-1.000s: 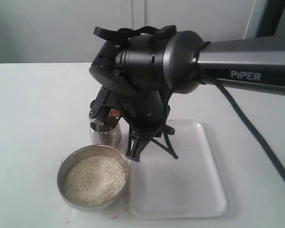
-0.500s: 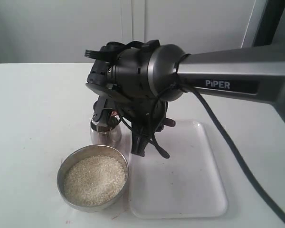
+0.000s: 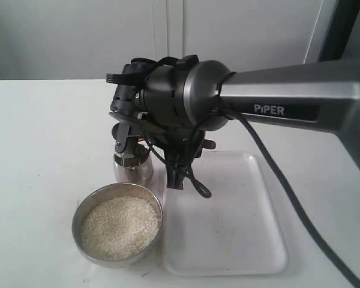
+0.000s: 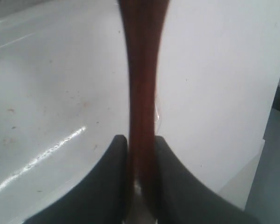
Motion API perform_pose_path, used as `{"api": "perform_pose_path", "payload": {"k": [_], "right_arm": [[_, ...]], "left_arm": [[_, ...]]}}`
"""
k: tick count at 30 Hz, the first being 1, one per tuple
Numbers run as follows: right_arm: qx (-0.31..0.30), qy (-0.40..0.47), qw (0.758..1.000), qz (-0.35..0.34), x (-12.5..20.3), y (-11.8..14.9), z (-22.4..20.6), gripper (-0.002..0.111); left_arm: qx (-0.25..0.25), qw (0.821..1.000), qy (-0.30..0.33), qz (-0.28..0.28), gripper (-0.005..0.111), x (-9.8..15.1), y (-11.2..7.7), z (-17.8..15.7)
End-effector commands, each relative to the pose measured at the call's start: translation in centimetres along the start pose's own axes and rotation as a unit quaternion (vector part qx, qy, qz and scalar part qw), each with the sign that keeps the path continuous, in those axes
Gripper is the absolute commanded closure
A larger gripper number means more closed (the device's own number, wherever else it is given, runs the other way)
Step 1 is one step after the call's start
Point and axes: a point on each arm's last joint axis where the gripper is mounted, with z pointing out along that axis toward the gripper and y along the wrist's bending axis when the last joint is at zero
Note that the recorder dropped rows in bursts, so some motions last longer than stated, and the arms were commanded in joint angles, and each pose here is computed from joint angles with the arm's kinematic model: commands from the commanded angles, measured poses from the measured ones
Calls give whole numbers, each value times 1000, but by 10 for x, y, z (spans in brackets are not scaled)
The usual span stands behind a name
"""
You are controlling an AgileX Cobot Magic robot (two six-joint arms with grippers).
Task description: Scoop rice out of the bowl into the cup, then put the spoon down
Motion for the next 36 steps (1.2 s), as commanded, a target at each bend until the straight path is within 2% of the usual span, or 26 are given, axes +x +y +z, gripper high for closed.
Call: {"api": "perform_pose_path", "payload": {"k": [1, 9, 29, 36], "right_arm": [[17, 3, 1000, -16, -1, -3, 4, 108], [25, 9, 998, -57, -5, 0, 12, 108], [143, 43, 981, -121, -6, -16, 17, 108], [142, 54, 976, -153, -6, -16, 16, 108]], "left_arm": [[10, 1000, 28, -4, 92, 7, -2, 1], [10, 1000, 28, -4, 92, 7, -2, 1], [10, 1000, 28, -4, 92, 7, -2, 1], [10, 1000, 28, -4, 92, 7, -2, 1]]}}
